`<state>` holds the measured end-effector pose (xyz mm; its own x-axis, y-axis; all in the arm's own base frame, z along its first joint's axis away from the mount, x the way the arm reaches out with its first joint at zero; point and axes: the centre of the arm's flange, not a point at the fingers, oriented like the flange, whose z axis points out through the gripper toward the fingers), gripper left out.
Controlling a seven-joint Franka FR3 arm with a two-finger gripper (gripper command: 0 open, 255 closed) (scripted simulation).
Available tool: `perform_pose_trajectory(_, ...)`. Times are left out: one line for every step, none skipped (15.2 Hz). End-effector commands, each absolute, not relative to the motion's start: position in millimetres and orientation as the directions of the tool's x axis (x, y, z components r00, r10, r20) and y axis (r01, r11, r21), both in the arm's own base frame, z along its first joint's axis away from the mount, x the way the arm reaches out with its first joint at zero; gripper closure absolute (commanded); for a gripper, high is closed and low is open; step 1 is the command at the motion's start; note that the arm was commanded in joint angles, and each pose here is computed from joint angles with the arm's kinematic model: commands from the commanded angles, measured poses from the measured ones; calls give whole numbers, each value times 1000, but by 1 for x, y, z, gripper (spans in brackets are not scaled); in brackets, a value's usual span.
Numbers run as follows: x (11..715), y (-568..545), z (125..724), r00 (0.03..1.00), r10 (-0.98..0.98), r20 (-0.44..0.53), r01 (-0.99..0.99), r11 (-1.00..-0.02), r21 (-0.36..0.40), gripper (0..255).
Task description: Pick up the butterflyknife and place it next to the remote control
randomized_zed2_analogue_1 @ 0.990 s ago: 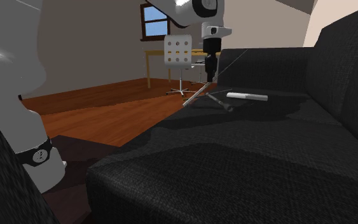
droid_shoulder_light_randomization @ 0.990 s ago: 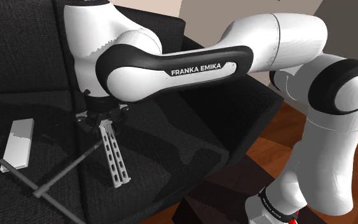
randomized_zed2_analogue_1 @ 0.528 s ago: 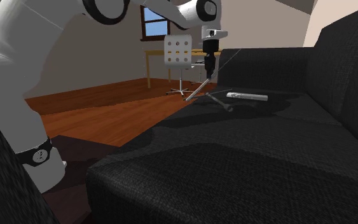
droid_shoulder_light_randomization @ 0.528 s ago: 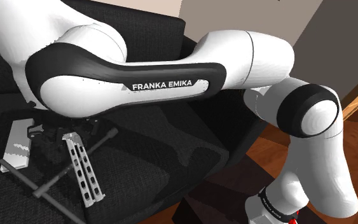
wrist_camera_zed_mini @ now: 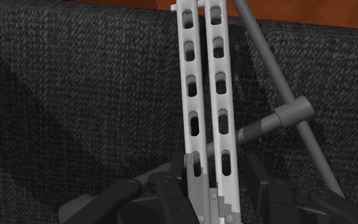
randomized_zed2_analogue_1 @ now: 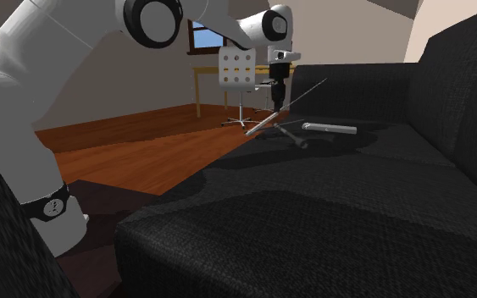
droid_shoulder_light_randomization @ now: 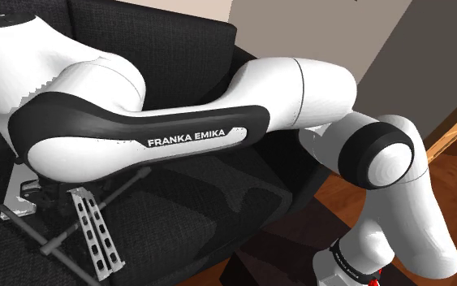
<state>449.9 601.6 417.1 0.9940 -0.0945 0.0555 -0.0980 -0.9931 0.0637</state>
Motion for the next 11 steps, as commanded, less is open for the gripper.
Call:
perform_pose_trajectory(449,602,407,994,-94,55,-98,-993,64,255)
perform_pose_trajectory(449,602,402,994,-94,55,-98,-993,64,255)
perform_pose_trajectory(449,602,396,994,-94,55,-98,-993,64,255)
perform_pose_trajectory(449,602,391,994,-94,55,-98,-993,64,255)
perform_pose_trajectory(449,602,386,994,-94,55,-98,-993,64,255)
perform_pose_trajectory(449,602,380,994,-94,55,-98,-993,64,255)
perform_pose_trajectory(449,602,375,994,-94,55,-98,-993,64,255)
perform_pose_trajectory(449,602,370,994,-94,55,-98,-993,64,255)
perform_pose_trajectory(449,602,365,994,-94,55,-98,-993,64,255)
perform_pose_trajectory(449,602,358,994,-94,55,-98,-993,64,255)
perform_pose_trajectory(449,602,358,994,-94,55,-98,-993,64,255)
